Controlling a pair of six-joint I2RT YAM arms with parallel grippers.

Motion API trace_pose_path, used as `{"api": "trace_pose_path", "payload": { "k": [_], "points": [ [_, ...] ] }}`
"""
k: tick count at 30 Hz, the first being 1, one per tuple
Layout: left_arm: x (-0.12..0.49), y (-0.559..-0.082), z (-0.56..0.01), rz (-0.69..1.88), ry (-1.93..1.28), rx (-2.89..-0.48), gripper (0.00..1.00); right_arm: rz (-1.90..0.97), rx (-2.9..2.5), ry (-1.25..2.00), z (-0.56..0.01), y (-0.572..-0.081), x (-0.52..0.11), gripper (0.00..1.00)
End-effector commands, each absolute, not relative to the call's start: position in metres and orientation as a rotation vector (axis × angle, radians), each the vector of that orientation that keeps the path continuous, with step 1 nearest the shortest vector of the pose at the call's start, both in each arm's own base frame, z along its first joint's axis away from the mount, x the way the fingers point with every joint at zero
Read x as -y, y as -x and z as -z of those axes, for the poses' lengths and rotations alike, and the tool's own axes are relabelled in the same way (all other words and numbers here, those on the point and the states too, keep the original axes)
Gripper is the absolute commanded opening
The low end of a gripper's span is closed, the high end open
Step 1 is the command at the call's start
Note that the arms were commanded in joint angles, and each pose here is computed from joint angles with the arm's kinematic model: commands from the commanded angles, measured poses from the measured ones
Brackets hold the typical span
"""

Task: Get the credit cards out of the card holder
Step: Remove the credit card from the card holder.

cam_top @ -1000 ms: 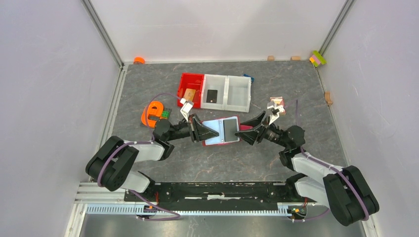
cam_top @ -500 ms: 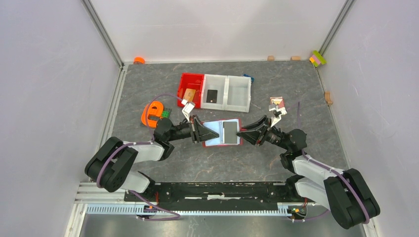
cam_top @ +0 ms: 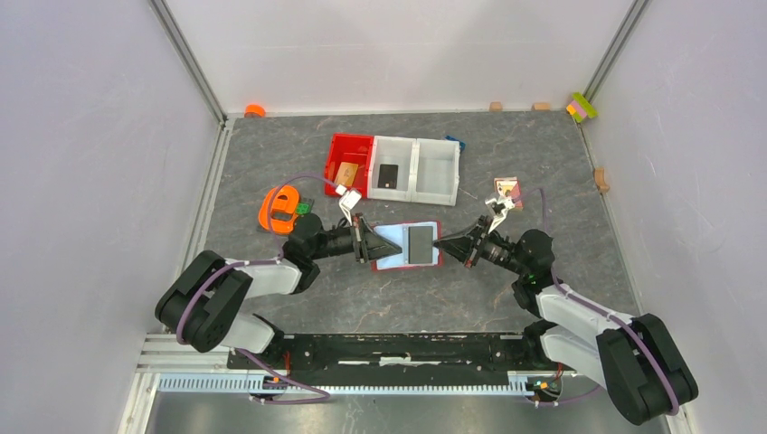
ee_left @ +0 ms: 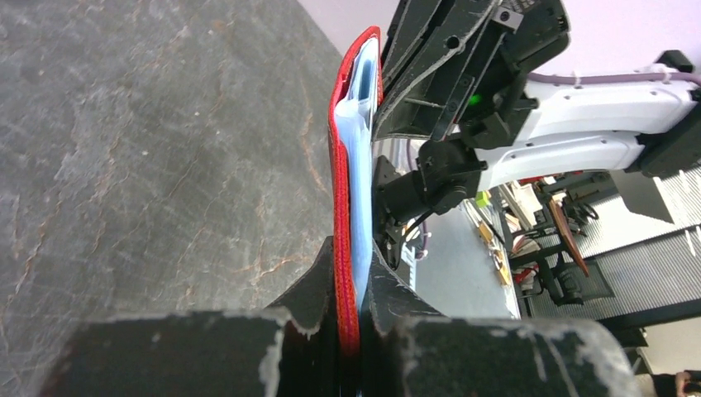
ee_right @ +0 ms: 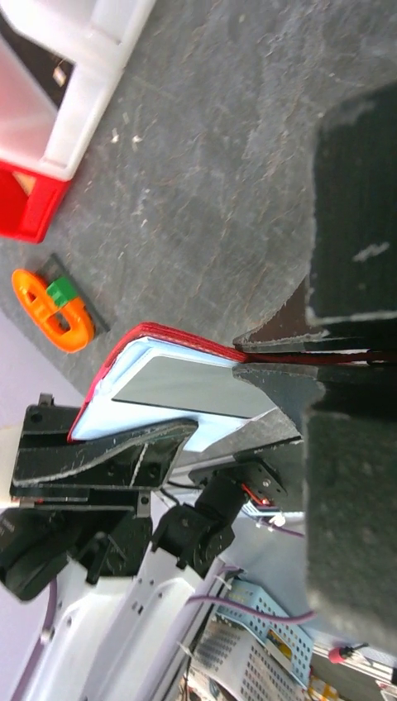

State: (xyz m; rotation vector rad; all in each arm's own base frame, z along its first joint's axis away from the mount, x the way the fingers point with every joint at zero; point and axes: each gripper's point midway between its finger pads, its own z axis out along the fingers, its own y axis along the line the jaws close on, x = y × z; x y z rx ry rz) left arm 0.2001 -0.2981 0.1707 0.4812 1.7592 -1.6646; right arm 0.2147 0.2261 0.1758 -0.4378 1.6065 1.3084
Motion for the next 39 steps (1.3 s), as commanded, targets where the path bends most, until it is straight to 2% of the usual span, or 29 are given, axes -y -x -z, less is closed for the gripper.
{"api": "trace_pose_path", "payload": {
  "k": [1, 5, 6, 8, 10, 14, 22, 28, 31, 35, 39],
  "points": [
    [0.299, -0.221, -0.171, 1.539, -0.478, -1.767, 0.11, -1.170, -1.684, 0.372, -0.160, -0.237, -0.216, 0.00],
    [0.298, -0.227, -0.160, 1.485, -0.461, -1.830, 0.15, -1.180, -1.731, 0.341, -0.150, -0.238, -0.216, 0.00],
    [0.297, -0.230, -0.156, 1.463, -0.446, -1.851, 0.19, -1.185, -1.738, 0.335, -0.148, -0.237, -0.216, 0.00],
    [0.295, -0.234, -0.144, 1.414, -0.441, -1.917, 0.34, -1.193, -1.757, 0.311, -0.141, -0.235, -0.215, 0.00],
    [0.291, -0.242, -0.133, 1.343, -0.411, -1.979, 0.42, -1.192, -1.786, 0.286, -0.133, -0.234, -0.213, 0.00],
    [0.284, -0.249, -0.122, 1.257, -0.375, -2.035, 0.47, -1.188, -1.863, 0.213, -0.112, -0.232, -0.209, 0.00],
    [0.271, -0.255, -0.120, 1.137, -0.356, -2.049, 0.52, -1.172, -1.975, 0.080, -0.078, -0.229, -0.202, 0.00],
    [0.282, -0.245, -0.122, 1.160, -0.435, -2.041, 0.52, -1.118, -2.030, 0.056, -0.061, -0.231, -0.197, 0.00],
    [0.301, -0.233, -0.118, 1.211, -0.527, -2.059, 0.49, -1.098, -2.046, 0.064, -0.057, -0.231, -0.195, 0.00],
    [0.319, -0.229, -0.088, 1.245, -0.573, -2.224, 0.33, -1.092, -2.058, 0.076, -0.054, -0.230, -0.195, 0.00],
    [0.324, -0.230, -0.065, 1.235, -0.557, -2.331, 0.19, -1.089, -2.075, 0.090, -0.051, -0.228, -0.196, 0.07]
  ]
}}
